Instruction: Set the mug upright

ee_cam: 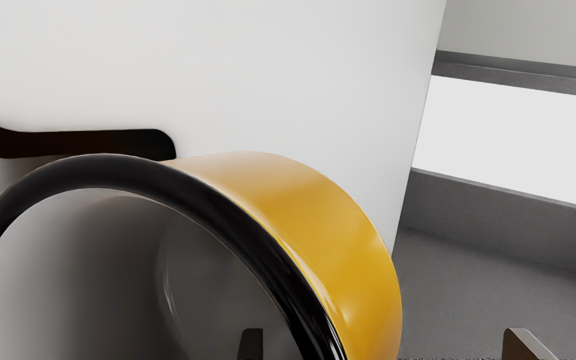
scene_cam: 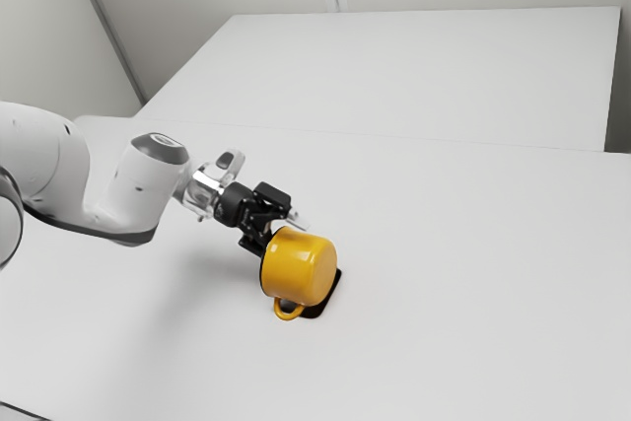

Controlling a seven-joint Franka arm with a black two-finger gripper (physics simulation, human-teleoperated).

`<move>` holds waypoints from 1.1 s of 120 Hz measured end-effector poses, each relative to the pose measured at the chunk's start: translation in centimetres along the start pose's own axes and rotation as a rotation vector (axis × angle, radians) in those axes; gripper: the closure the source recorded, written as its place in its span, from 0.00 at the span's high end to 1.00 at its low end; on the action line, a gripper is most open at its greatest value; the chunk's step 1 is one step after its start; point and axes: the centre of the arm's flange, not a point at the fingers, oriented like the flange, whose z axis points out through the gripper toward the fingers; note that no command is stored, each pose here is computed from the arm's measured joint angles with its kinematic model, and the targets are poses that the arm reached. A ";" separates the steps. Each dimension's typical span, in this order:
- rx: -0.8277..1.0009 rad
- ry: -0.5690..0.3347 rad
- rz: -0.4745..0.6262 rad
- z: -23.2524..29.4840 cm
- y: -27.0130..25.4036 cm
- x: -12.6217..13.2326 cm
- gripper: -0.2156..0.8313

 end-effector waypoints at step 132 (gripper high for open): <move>0.587 -0.066 0.317 -1.0 9.5 -1.6 0.06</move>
